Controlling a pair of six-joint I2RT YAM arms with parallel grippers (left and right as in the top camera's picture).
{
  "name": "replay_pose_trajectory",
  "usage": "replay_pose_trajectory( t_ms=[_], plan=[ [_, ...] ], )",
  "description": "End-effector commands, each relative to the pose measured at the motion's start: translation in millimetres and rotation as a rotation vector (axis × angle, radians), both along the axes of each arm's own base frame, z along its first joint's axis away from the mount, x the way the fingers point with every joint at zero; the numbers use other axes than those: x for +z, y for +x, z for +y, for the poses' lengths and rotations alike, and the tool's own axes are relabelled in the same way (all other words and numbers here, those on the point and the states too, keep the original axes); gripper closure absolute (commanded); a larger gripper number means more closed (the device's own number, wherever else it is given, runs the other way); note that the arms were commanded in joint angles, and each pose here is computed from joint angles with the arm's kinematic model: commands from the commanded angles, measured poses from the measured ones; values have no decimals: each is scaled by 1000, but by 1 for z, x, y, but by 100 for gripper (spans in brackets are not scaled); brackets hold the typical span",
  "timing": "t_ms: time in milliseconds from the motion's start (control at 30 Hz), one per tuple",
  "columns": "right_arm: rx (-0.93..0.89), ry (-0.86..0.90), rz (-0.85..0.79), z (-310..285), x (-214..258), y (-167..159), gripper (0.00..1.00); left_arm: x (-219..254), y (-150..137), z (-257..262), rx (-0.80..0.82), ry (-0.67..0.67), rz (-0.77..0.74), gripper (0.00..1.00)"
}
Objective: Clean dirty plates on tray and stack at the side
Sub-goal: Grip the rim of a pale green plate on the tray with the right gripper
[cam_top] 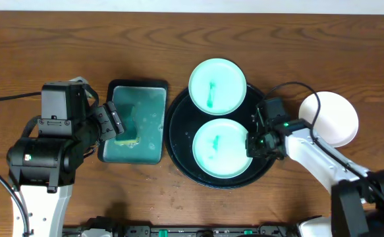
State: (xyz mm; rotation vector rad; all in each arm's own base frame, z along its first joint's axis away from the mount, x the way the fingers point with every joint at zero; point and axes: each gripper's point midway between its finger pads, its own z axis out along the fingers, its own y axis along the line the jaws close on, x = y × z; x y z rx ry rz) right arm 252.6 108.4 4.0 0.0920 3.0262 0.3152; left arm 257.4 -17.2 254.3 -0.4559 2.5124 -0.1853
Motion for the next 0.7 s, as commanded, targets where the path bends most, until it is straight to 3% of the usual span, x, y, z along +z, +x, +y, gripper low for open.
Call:
replay_pose_trajectory(
  t_ms=[0, 233, 467, 667],
  plan=[
    [6, -4, -39, 3, 3, 9, 79, 2, 3, -6, -25, -23, -5, 19],
    [94, 23, -211, 9, 50, 37, 75, -67, 7, -24, -121, -14, 220, 20],
    [144, -11, -334, 2, 90, 40, 76, -155, 32, -10, -51, 82, 443, 35],
    [121, -36, -276, -6, 87, 24, 76, -225, 55, -3, -17, 117, 559, 48]
  ],
)
